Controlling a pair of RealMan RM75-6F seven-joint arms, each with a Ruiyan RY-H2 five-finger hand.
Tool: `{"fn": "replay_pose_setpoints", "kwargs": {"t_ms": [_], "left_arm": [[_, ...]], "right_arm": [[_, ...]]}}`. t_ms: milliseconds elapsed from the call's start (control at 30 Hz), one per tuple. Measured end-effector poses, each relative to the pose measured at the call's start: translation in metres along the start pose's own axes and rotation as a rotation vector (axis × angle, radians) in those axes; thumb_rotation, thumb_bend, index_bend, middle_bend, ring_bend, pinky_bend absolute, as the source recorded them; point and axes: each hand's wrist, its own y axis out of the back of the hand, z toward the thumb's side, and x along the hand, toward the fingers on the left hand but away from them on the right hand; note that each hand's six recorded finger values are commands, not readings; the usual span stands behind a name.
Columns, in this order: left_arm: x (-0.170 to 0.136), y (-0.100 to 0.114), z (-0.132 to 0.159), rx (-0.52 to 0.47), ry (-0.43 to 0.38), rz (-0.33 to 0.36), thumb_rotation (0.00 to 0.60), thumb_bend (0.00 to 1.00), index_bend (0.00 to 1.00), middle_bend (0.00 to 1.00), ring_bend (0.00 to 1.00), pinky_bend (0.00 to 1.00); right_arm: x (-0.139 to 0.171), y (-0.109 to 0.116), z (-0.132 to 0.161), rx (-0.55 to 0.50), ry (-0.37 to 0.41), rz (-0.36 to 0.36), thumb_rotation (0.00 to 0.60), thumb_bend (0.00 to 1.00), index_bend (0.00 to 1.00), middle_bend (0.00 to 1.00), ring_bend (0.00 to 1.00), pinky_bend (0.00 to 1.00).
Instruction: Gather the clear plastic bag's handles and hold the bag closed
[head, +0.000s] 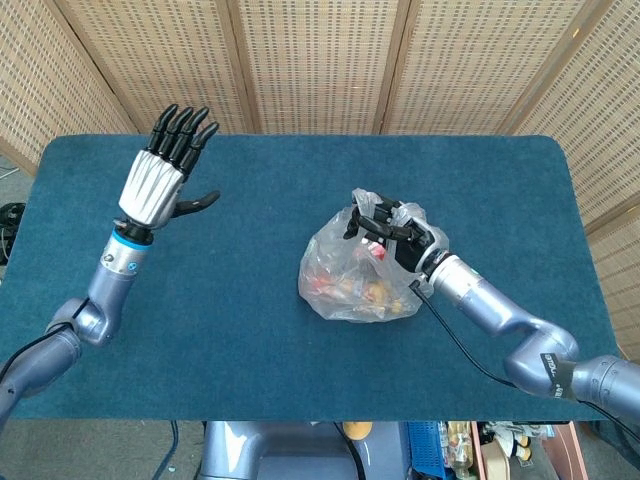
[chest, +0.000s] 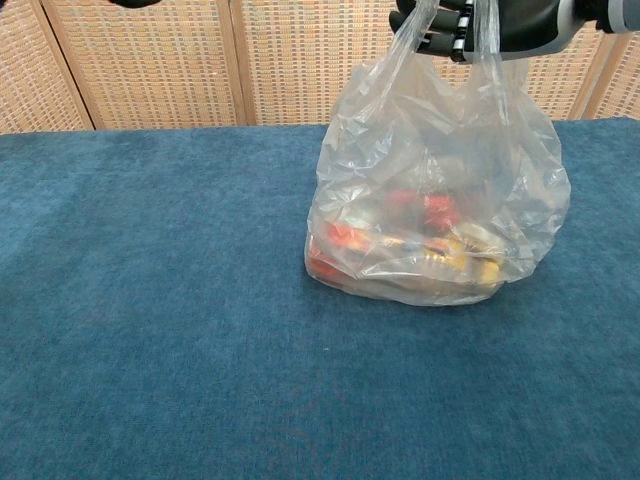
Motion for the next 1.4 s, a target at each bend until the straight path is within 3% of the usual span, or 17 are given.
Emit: {"fn": "replay_pose_setpoints", "kwargs": {"t_ms": [200, 367, 600, 767, 933, 1400], "left_arm": [[-0.039, 0.012, -0.041, 0.018, 0.081, -0.038, 0.6, 0.18, 0.0, 0.0, 0.0, 0.0], [-0.067, 0.019, -0.066, 0.005, 0.153, -0.064, 0.6, 0.18, 0.0, 0.0, 0.0, 0.0], [-0.098, 0.026, -0.087, -0.035, 0.245, -0.081, 0.6, 0.18, 0.0, 0.0, 0.0, 0.0], [-0.124, 0.031, -0.1, -0.058, 0.317, -0.09, 0.6, 0.18, 0.0, 0.0, 0.0, 0.0], [-0.141, 0.037, -0.109, -0.081, 0.363, -0.083, 0.6, 0.18, 0.0, 0.0, 0.0, 0.0], [-0.16, 0.053, -0.118, -0.119, 0.414, -0.022, 0.6, 0.18, 0.0, 0.0, 0.0, 0.0]], "right_arm": [[0.0, -0.007, 0.012, -0.009, -0.041, -0.055, 0.6, 0.25, 0.45, 0.64, 0.53, 0.51], [-0.001, -0.018, 0.023, 0.018, -0.037, -0.058, 0.6, 0.25, 0.51, 0.7, 0.63, 0.73], [-0.002, -0.027, 0.034, 0.072, -0.03, -0.065, 0.6, 0.27, 0.58, 0.73, 0.68, 0.89], [-0.002, -0.028, 0.04, 0.095, -0.036, -0.092, 0.6, 0.24, 0.58, 0.73, 0.68, 0.92], [-0.002, -0.027, 0.042, 0.119, -0.05, -0.119, 0.6, 0.0, 0.65, 0.73, 0.68, 0.92], [-0.002, -0.038, 0.044, 0.203, -0.064, -0.095, 0.6, 0.0, 0.89, 0.8, 0.74, 0.97]]}}
